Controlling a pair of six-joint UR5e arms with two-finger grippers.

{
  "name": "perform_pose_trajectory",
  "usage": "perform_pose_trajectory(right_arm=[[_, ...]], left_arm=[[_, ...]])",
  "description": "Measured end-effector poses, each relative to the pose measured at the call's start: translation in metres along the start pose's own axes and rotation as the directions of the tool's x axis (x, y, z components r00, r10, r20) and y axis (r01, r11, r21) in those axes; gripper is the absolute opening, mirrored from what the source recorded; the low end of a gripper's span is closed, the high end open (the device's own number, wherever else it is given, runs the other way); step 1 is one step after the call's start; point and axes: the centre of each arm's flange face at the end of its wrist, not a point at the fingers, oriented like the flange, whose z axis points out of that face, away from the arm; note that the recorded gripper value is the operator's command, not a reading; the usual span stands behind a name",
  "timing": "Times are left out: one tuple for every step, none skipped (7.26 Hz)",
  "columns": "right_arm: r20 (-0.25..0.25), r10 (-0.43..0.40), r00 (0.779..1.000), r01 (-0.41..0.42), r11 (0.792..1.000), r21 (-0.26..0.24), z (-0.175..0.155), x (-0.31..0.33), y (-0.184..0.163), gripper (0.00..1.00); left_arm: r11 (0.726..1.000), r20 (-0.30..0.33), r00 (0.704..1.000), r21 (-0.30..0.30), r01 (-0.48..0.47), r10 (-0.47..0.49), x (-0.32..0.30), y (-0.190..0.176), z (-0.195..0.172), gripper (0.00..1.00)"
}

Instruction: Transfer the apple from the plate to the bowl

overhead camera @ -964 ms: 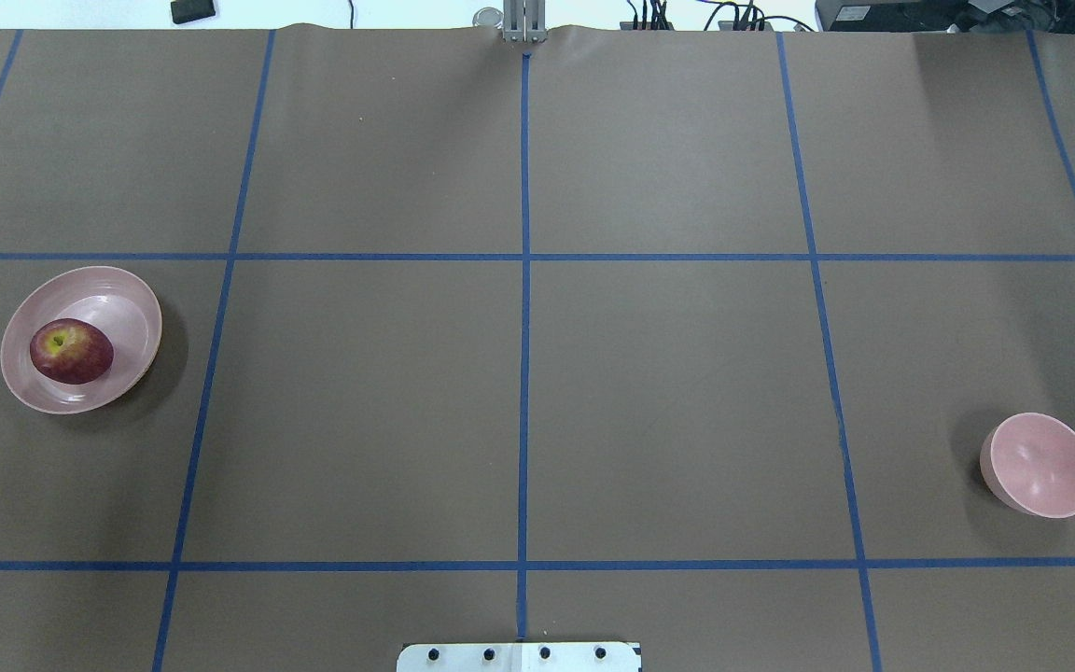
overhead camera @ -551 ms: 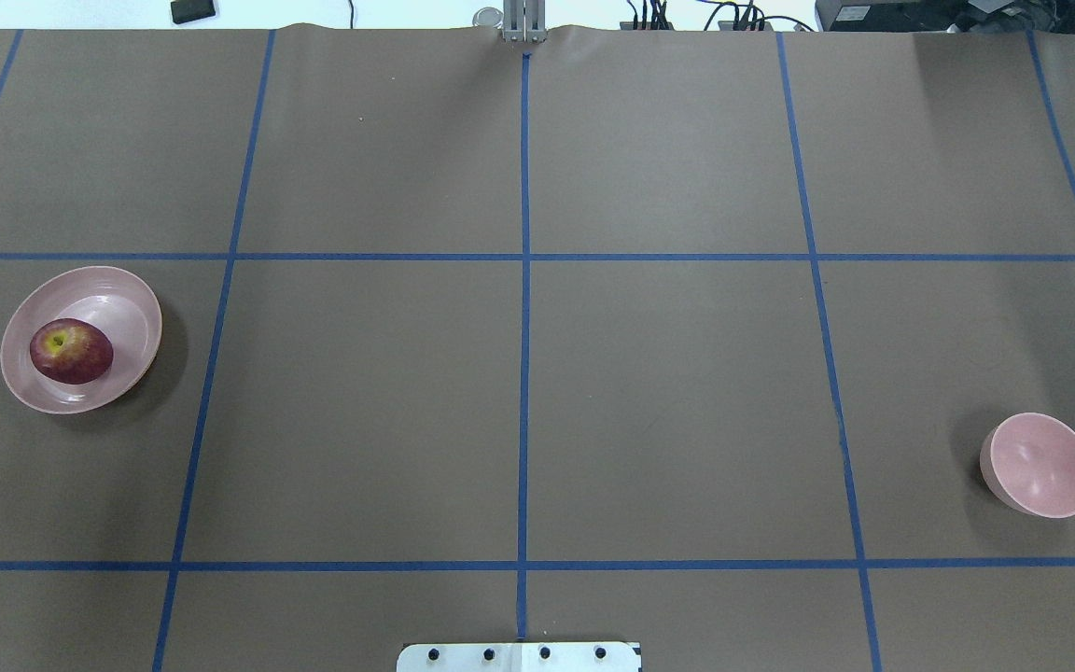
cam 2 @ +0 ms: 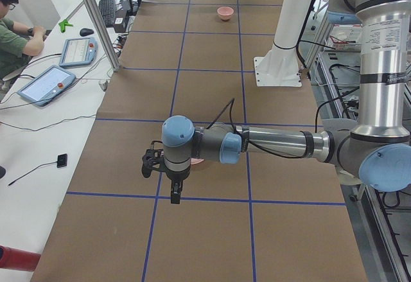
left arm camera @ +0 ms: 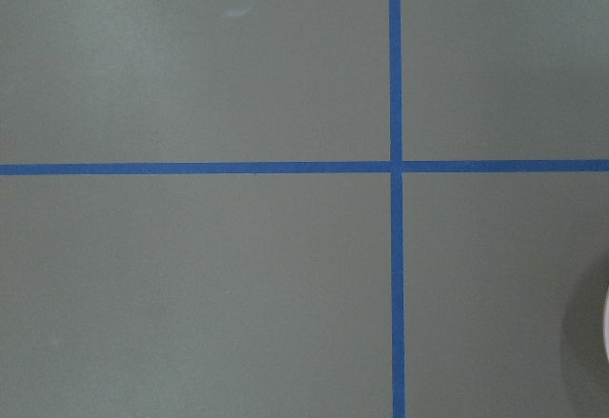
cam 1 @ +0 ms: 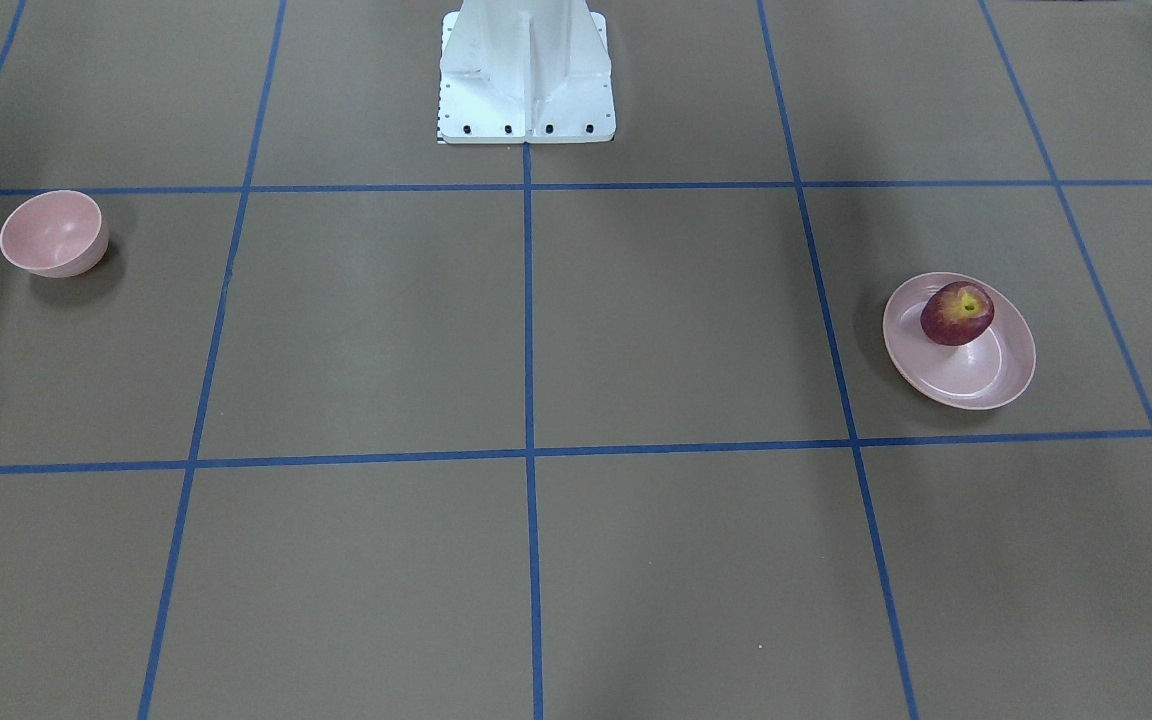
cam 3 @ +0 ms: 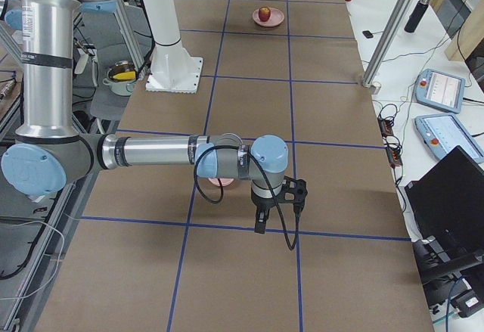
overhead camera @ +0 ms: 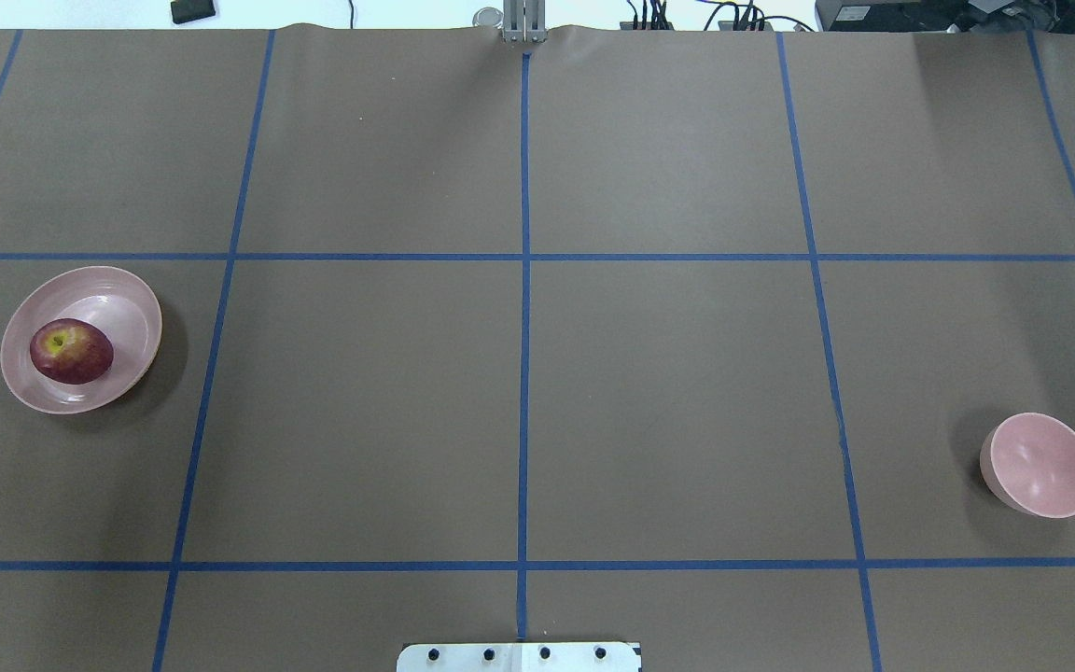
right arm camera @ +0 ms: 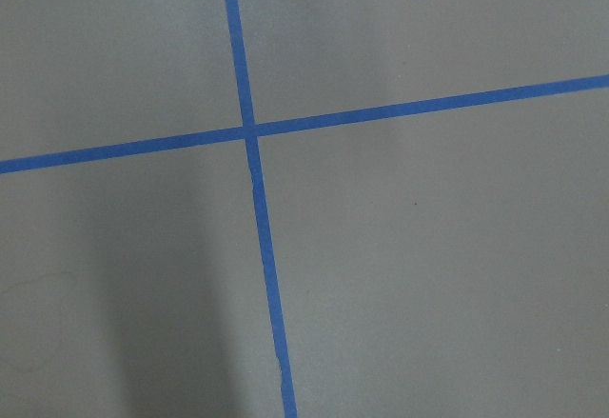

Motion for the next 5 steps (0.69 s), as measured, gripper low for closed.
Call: perform_pose_trajectory(right_arm=[[0.005, -0.023, 1.000, 0.023, 1.000, 0.007, -0.004, -0.009, -0.003, 1.00], [0.007, -0.067, 0.998, 0.067, 0.998, 0.011, -0.006, -0.030, -0.007, 1.00], [0.012, -0.117, 0.993, 0.117, 0.993, 0.009, -0.005, -0.057, -0.014, 1.00], [0.034, -0.169, 0.985, 0.169, 0.986, 0.004, -0.003, -0.089, -0.021, 1.00], [0.096, -0.215, 0.972, 0.217, 0.976, -0.010, 0.000, -0.123, -0.024, 1.00]], left_arm=[[1.000, -0.001, 1.000, 0.009, -0.008, 0.008, 0.004, -0.001, -0.005, 0.99], [0.999, -0.003, 1.000, 0.024, -0.022, 0.022, 0.012, -0.003, -0.011, 0.99], [0.999, -0.005, 0.999, 0.035, -0.032, 0.033, 0.019, -0.006, -0.016, 0.99], [0.999, -0.012, 1.000, 0.046, -0.027, 0.028, 0.026, -0.010, -0.020, 0.99], [0.998, -0.024, 0.999, 0.062, -0.020, 0.021, 0.040, -0.017, -0.025, 0.99]])
